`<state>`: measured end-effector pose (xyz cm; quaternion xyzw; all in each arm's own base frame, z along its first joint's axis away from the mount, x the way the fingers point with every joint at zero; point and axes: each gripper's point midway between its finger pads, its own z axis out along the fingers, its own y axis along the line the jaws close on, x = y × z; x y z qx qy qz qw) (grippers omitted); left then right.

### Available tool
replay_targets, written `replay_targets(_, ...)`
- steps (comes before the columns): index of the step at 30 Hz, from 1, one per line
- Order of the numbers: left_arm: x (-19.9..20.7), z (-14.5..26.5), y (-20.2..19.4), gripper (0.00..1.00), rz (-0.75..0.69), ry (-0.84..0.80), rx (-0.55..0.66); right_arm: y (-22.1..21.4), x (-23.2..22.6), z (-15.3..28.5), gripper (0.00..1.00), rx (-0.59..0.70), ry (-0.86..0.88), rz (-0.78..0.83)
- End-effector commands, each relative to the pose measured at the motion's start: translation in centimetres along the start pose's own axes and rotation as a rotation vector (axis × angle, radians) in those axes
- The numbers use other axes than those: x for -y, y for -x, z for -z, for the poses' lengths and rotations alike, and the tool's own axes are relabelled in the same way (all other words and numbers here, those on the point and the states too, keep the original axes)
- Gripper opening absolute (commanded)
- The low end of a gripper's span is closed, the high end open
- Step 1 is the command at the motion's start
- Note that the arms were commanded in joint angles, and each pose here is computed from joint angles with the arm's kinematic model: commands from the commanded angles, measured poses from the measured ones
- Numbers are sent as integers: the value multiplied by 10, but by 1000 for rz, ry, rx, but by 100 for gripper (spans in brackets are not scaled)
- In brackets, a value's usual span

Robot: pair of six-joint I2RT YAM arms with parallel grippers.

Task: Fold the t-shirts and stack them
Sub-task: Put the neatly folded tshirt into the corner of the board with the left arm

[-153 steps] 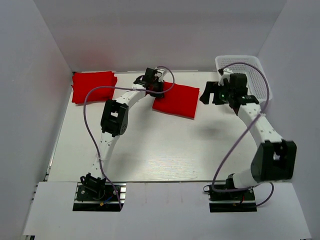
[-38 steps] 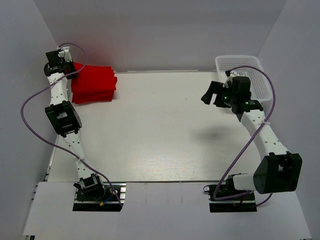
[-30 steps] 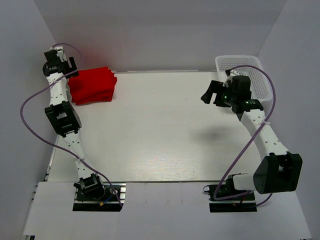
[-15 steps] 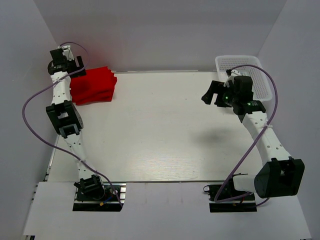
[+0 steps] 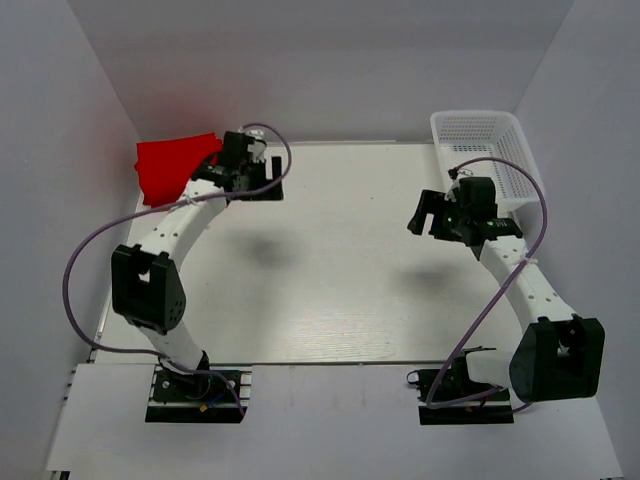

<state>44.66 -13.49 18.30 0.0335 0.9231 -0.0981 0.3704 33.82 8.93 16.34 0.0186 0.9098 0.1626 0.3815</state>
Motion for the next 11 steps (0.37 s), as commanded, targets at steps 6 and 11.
replay_targets(6,33,55,-51,100,34,107,1,-12,5,10,90,90,-7,-31)
replay_targets(11,43,73,-45,100,35,80,70,-15,-1,14,90,123,44,7)
